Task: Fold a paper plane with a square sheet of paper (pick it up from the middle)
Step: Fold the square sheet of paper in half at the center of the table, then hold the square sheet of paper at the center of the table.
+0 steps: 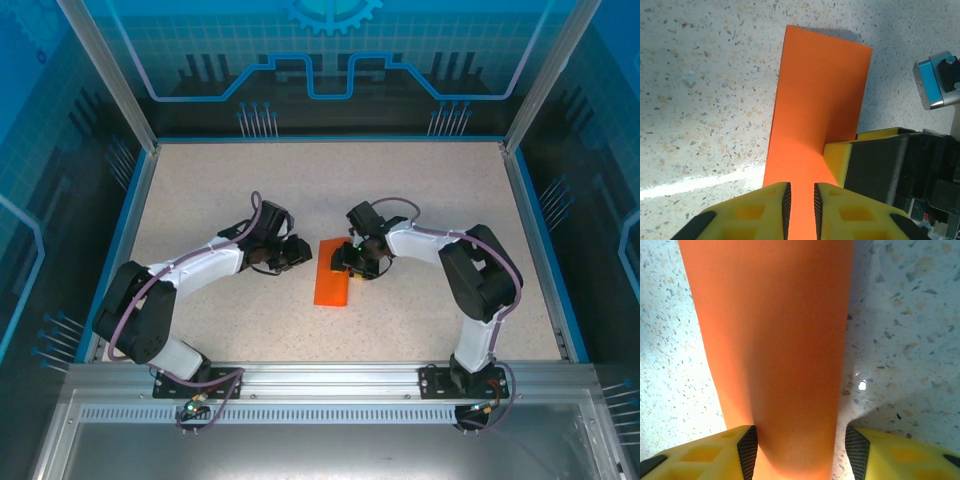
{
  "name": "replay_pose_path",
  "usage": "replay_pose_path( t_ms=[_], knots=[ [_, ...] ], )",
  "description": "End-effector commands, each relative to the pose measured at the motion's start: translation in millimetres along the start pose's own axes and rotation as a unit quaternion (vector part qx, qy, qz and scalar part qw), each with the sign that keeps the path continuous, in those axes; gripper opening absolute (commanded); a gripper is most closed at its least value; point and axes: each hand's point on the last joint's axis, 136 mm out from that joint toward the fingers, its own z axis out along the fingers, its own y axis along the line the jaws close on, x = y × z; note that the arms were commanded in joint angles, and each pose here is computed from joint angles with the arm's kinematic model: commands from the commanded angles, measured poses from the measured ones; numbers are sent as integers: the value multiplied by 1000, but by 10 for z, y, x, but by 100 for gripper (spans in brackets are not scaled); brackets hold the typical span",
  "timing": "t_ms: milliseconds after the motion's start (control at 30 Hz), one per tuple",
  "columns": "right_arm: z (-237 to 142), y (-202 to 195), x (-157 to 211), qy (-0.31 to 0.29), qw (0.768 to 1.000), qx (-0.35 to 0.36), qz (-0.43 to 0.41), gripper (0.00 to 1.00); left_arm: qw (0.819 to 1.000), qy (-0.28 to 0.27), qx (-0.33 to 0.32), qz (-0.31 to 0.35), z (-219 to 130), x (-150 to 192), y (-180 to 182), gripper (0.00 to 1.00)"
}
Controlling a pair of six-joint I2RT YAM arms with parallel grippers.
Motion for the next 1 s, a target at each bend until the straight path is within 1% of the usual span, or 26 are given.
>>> replay_pose_path(
  t_ms=[0, 100, 400, 467, 533, 733, 967],
  knots=[
    [218, -327, 185, 36, 997, 72, 19, 54, 1000, 1, 3, -6, 21, 33, 13, 18],
    [234, -351, 196, 37, 996, 82, 21, 54, 1000, 2, 4, -10, 36, 33, 12, 14],
    [267, -440, 206, 39, 994, 102, 24, 54, 1000, 11, 8, -9, 87, 58, 18, 8],
    [282, -460, 213, 41, 993, 106, 23, 54, 1000, 18, 14, -9, 116, 65, -6, 5],
    [300, -484, 230, 44, 992, 111, 25, 54, 999, 25, 18, -12, 162, 74, -12, 0],
    [331, -520, 238, 47, 991, 119, 28, 53, 998, 51, 41, -24, 313, 101, -78, 0],
    [336, -553, 242, 48, 990, 127, 30, 53, 996, 61, 54, -35, 433, 84, -110, 0]
  ],
)
